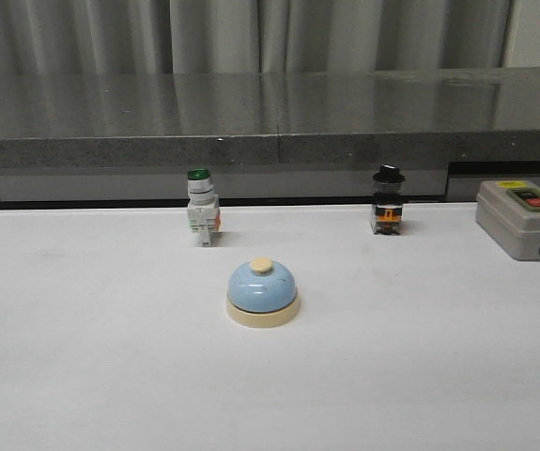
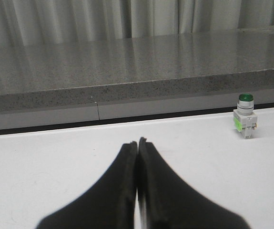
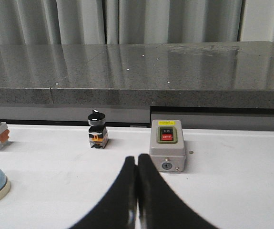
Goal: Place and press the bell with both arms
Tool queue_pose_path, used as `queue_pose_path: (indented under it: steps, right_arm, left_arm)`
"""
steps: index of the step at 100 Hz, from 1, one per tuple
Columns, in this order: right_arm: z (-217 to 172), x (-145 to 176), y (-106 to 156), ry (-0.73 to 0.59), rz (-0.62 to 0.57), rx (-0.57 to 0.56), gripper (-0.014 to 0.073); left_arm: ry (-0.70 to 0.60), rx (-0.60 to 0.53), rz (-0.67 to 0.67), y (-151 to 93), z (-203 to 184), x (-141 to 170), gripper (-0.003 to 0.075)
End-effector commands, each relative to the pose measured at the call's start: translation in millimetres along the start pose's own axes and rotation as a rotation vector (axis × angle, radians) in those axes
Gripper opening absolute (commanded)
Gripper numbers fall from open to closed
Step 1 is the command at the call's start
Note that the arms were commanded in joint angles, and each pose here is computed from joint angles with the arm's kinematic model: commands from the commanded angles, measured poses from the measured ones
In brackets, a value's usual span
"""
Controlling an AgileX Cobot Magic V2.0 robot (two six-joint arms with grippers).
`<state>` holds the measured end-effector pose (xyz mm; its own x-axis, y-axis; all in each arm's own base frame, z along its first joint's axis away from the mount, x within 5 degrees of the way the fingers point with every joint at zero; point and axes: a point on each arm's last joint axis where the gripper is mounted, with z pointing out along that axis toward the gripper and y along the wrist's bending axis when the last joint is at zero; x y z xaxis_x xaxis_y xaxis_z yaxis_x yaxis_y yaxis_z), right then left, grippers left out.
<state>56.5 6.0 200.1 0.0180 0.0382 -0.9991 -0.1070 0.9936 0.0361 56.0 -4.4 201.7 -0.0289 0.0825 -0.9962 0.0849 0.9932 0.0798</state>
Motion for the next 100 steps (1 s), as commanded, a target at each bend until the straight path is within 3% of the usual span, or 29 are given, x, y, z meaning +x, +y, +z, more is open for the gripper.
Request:
queue_pose_path:
  steps: [1, 100]
  right_arm:
    - [-2.7, -13.9, 0.2, -0.119, -0.018, 0.003, -0.0060]
    - [-2.7, -13.9, 0.2, -0.119, -0.018, 0.003, -0.0060]
  left_arm:
    - [-0.113, -0.010, -0.007, 0.2, -1.5, -3.1, -0.0020]
    - [-0.146, -0.011, -0.006, -0.1, -1.0, -2.0, -0.0020]
